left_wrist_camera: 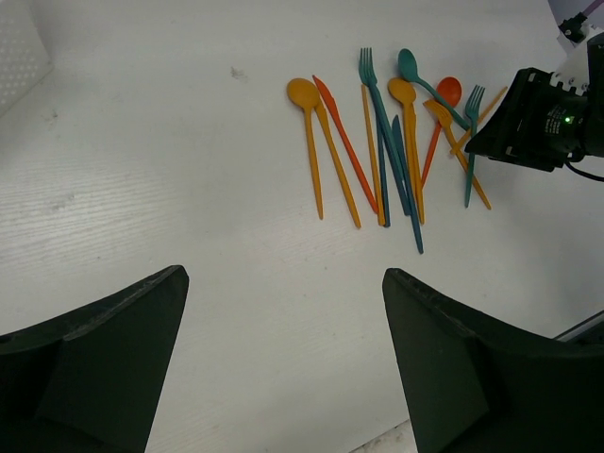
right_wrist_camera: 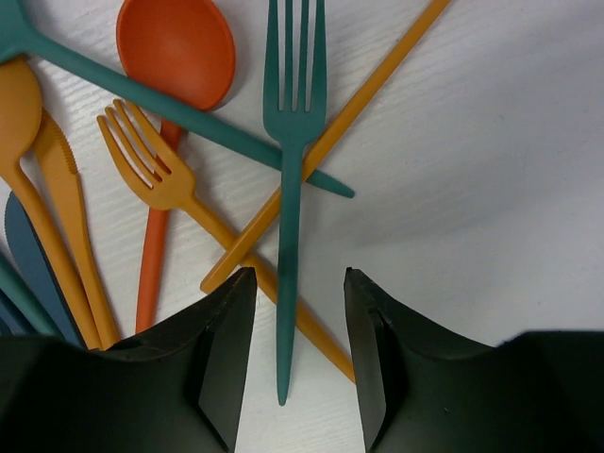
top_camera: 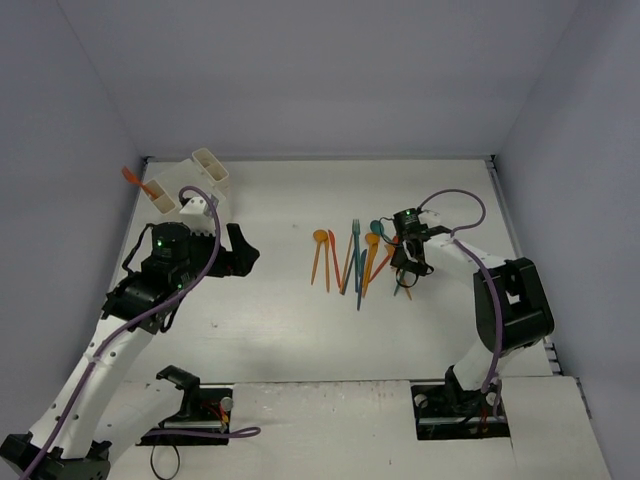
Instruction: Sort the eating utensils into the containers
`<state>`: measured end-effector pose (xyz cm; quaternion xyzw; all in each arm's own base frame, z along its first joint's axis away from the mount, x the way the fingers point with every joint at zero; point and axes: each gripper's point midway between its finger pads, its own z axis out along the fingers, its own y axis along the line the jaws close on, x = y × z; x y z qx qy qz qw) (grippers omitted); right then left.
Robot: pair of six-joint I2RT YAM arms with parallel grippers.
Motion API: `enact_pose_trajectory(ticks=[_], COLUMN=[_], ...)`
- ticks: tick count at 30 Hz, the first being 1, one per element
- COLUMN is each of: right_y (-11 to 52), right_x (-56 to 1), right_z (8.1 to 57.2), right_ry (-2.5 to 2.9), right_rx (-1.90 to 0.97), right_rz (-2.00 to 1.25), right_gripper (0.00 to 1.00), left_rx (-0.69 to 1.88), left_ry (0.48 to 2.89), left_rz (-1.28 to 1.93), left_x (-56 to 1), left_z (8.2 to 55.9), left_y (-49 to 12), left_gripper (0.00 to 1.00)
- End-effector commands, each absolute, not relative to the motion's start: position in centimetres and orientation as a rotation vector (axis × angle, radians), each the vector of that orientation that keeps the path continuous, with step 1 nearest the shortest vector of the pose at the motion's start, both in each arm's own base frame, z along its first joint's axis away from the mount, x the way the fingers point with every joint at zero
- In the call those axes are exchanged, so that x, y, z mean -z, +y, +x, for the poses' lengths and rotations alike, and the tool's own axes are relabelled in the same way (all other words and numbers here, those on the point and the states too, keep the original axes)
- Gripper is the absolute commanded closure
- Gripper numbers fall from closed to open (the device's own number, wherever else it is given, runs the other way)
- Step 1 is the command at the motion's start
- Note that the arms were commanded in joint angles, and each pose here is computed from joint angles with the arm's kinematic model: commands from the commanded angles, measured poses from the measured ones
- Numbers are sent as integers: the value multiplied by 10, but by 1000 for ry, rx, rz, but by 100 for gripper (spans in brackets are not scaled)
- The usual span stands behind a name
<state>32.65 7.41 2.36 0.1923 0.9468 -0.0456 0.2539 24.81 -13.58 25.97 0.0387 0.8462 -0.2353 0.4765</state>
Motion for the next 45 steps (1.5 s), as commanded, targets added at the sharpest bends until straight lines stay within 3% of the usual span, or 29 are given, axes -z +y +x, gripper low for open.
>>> enact_pose_trajectory(ticks=[1,10,20,29,36,45], right_y=[68,71,76,136,223,275], right_x=[-26,-12,-49,-159,-248,-292], right_z=[343,347,355,347,302,261], right_ry=[2517,2537,2468,2231,2001,1872], right_rx=[114,70,1,-222,-424,-619], right_rz=[574,539,434,111,-269,-429], right_gripper=[61,67,100,100,100,100], left_rx=[640,668,719,818,885,817], left_ry=[1977,1973,1947,1873,1769,1711], left_rz=[100,104,108,131,213,310], left_x=[-289,-294,-311,-356,-392,-397], left_z=[247,243,242,247,261,277], left_y=[-144,-146,-155,-179,-230,-286], left_gripper=[18,18,18,18,18,18])
